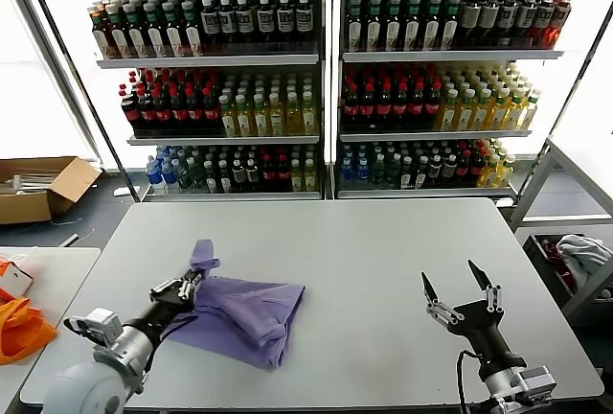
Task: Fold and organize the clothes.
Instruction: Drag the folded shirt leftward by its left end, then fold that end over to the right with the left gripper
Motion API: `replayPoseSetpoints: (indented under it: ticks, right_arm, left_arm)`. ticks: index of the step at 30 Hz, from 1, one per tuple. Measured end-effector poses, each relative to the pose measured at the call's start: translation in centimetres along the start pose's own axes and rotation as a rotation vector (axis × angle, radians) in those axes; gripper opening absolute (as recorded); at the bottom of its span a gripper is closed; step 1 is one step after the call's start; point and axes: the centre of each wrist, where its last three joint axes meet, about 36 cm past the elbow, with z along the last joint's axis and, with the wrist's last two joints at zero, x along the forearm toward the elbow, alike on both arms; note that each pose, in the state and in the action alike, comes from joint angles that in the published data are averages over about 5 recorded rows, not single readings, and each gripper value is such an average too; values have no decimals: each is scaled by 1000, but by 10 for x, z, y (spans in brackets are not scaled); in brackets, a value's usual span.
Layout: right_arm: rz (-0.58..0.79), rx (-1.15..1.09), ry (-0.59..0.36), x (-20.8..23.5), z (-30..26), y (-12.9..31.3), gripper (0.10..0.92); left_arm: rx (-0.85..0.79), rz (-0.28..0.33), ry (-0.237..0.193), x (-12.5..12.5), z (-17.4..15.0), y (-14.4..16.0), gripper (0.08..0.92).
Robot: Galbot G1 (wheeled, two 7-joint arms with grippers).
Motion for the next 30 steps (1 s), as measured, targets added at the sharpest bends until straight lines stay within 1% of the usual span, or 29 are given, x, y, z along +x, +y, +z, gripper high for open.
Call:
replayPoseSetpoints:
  ticks: [12,23,27,30]
  right_arm:
    - [3,-8,10,-1,1,5,823]
    - [-3,-5,20,-1,5,6,823]
    - [-1,-12,22,-2,6,7,823]
    - [-5,-24,24,-1,6,11,823]
  left_arm:
    - [60,74,76,-11,35,-41,97]
    - [126,102,90,-22,56,-75,106]
    - [138,111,98,-22,62,-88,188]
    - [143,105,90,-23,64,-95,274]
